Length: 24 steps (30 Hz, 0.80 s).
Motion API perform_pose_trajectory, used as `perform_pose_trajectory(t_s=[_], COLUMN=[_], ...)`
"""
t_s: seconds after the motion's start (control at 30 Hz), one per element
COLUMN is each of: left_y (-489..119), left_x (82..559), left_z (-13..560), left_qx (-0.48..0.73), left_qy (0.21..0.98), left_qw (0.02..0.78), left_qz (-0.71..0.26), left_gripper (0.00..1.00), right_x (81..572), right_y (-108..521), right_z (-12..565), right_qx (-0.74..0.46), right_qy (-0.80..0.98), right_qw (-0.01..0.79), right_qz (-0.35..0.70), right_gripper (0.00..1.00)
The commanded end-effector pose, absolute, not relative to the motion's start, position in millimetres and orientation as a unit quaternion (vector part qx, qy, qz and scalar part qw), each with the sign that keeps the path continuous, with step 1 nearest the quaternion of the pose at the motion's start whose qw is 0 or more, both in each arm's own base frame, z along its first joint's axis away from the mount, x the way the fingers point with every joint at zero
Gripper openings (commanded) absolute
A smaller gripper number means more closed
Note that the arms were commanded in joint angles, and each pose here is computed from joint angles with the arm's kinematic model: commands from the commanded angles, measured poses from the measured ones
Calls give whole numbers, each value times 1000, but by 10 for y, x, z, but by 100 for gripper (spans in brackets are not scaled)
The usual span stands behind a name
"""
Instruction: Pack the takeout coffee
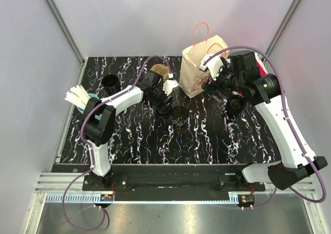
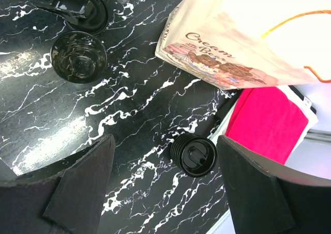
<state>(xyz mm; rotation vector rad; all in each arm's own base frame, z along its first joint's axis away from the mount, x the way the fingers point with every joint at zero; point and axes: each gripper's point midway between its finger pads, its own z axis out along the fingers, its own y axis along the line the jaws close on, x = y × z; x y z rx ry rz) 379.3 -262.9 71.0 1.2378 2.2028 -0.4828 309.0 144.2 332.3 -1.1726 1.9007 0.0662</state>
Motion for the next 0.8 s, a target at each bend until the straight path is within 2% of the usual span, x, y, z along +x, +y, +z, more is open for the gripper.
perform_pose_trajectory(t_s=[0.0, 0.2, 0.77], left_y=[-2653, -2664, -2561], left_x=[3756, 3669, 3503], left_z=[729, 668, 613], left_qx=[475, 495, 627], left_qy=[808, 797, 712], left_qw=[290, 278, 262], left_qz=[-192, -205, -178], left_gripper=[75, 68, 68], right_x=[3075, 3074, 3090], right_y=[1368, 1357, 1365], right_z=[3464, 3459, 3440], right_qx=[-458, -457, -457], right_qy=[758, 758, 761], right_qw=[465, 465, 461], right_qz=[14, 13, 15], right_gripper=[85, 85, 85])
